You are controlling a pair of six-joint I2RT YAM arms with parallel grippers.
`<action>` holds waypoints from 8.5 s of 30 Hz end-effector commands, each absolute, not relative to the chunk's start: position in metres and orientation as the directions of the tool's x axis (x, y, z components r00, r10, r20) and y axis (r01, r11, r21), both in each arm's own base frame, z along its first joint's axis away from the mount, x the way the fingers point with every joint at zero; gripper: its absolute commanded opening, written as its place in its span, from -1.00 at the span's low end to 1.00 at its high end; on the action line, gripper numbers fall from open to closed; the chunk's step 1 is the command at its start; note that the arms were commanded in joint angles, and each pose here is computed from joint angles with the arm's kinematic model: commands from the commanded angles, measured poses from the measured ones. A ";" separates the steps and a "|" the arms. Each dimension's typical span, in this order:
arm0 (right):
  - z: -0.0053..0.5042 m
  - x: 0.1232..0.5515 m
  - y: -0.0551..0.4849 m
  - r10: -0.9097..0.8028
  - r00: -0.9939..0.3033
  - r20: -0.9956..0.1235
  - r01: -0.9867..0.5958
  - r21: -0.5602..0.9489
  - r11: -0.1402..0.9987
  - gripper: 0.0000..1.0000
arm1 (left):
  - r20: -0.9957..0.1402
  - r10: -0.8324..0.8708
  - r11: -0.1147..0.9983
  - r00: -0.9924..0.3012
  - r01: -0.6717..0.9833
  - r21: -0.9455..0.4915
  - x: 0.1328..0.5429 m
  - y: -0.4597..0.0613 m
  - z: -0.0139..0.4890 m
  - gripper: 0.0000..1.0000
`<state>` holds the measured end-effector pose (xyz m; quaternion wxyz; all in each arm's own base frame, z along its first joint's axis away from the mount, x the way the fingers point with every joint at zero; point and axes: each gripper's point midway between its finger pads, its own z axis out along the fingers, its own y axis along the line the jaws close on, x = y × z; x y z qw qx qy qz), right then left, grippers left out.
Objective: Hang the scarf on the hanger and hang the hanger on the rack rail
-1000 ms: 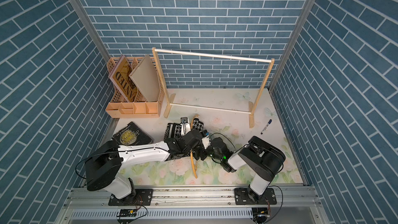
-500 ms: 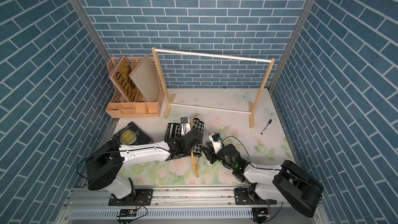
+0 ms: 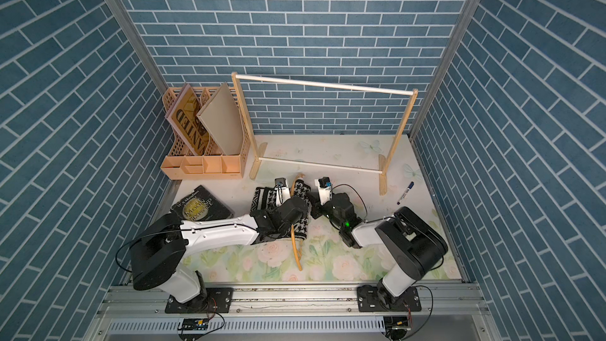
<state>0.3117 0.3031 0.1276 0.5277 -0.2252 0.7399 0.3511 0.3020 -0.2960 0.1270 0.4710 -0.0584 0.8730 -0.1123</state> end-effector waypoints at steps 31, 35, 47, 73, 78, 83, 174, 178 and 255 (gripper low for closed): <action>0.083 0.247 0.247 -0.047 -0.500 -0.865 -0.594 0.303 0.745 -0.64 | -0.786 -0.122 0.986 -0.606 0.017 -0.165 0.303 -0.305 0.122 -1.00; 0.085 0.221 0.220 -0.072 -0.520 -0.851 -0.517 0.246 0.820 -0.10 | -0.787 -0.102 0.990 -0.608 0.015 -0.140 0.309 -0.315 0.131 -1.00; 0.113 0.184 0.207 0.027 -0.563 -0.826 -0.398 0.300 0.867 0.23 | -0.795 -0.054 0.998 -0.604 -0.008 -0.061 0.329 -0.339 0.125 -1.00; 0.128 0.170 0.280 -0.064 -0.501 -0.863 -0.478 0.215 0.852 0.13 | -0.801 -0.041 0.999 -0.597 -0.012 -0.042 0.348 -0.367 0.129 -1.00; 0.127 0.172 0.280 -0.042 -0.492 -0.870 -0.460 0.219 0.860 0.05 | -0.797 -0.046 0.999 -0.603 -0.008 -0.051 0.348 -0.368 0.127 -1.00; 0.119 0.172 0.283 -0.048 -0.475 -0.879 -0.431 0.184 0.883 -0.07 | -0.795 -0.047 0.998 -0.605 -0.004 -0.055 0.347 -0.369 0.127 -1.00; 0.081 0.178 0.283 -0.126 -0.419 -0.899 -0.296 0.004 0.955 -1.00 | -0.821 -0.179 0.971 -0.542 0.038 -0.237 0.290 -0.257 0.273 0.99; 0.082 0.179 0.285 -0.130 -0.414 -0.901 -0.297 -0.002 0.955 -1.00 | -0.805 -0.239 0.958 -0.544 0.001 -0.285 0.290 -0.231 0.256 0.99; 0.185 0.209 0.227 -0.009 -0.274 -0.962 -0.194 0.046 0.980 -1.00 | -0.698 -0.331 0.841 -0.634 0.138 -0.524 0.357 -0.305 0.211 -1.00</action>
